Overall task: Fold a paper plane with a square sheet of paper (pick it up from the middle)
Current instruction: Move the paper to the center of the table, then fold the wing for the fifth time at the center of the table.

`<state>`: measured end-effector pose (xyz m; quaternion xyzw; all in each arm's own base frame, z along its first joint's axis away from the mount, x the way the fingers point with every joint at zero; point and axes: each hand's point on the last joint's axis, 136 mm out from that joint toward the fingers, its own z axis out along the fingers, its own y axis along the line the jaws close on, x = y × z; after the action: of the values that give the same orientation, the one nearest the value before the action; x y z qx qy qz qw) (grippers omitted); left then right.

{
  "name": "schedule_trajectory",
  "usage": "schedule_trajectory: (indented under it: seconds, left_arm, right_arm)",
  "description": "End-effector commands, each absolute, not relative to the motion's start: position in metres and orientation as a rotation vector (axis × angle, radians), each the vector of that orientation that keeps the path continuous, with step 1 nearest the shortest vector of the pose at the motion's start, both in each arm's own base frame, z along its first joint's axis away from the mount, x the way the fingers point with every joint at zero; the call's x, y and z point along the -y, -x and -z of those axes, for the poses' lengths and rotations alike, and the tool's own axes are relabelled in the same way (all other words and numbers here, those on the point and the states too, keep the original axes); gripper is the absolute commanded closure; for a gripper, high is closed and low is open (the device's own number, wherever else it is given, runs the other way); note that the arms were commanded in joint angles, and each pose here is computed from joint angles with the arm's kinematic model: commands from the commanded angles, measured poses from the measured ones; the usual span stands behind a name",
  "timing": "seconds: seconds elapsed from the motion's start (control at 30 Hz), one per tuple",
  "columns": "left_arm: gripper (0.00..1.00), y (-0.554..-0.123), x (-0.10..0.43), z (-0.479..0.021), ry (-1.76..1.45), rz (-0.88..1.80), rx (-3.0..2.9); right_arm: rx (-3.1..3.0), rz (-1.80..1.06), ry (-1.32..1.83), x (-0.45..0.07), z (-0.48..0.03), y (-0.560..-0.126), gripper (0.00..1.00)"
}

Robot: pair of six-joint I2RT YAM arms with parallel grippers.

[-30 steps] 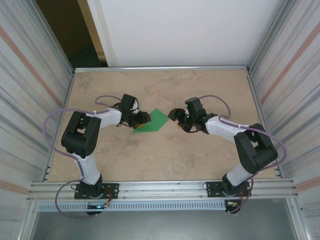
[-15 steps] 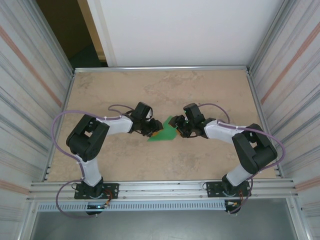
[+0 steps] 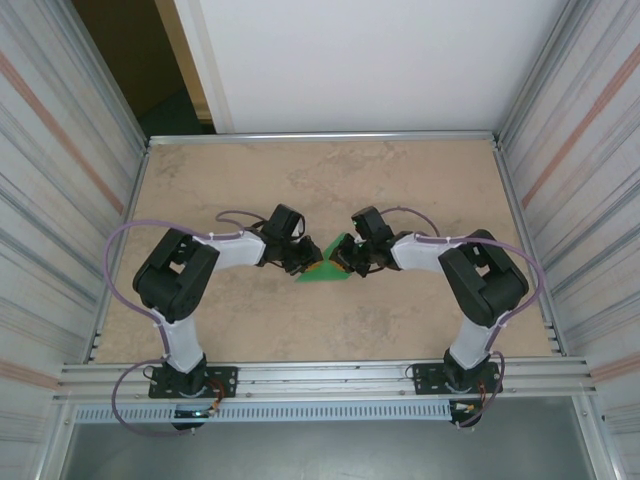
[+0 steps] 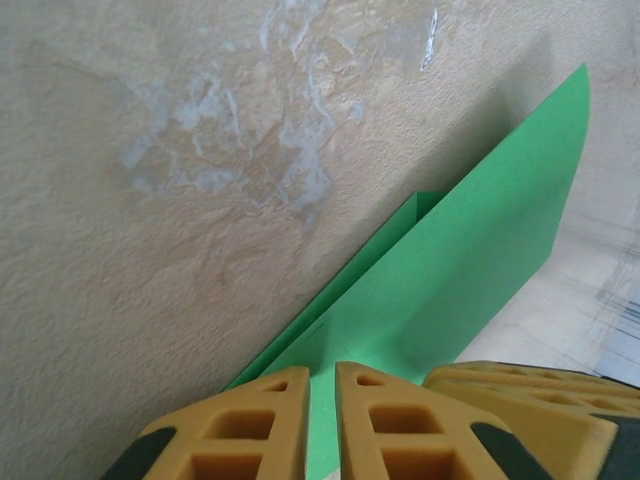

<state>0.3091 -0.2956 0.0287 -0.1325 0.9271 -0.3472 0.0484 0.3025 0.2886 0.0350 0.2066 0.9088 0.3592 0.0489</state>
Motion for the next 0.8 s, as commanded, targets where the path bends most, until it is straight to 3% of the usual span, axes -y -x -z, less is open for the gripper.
schedule_trajectory:
  seconds: [0.0,0.17,0.57,0.77]
  left_arm:
    - [0.84,-0.312,0.295,-0.036,0.385,1.077,-2.819]
    - [0.82,-0.307,0.29,-0.056,0.302,1.07,-2.809]
    - [0.81,-0.285,0.274,-0.025,0.231,0.954,-2.94]
    - [0.81,-0.289,0.263,-0.007,0.31,0.904,-2.962]
  right_arm:
    - [-2.837,-1.064,-0.569,-0.291,-0.026,-0.297,0.89]
    - [-2.889,-0.99,-0.558,-0.286,-0.014,-0.294,0.9]
    - [-2.92,-0.951,-0.513,-0.283,-0.011,-0.297,0.9]
    - [-2.813,-1.058,-0.471,-0.285,-0.044,-0.307,0.8]
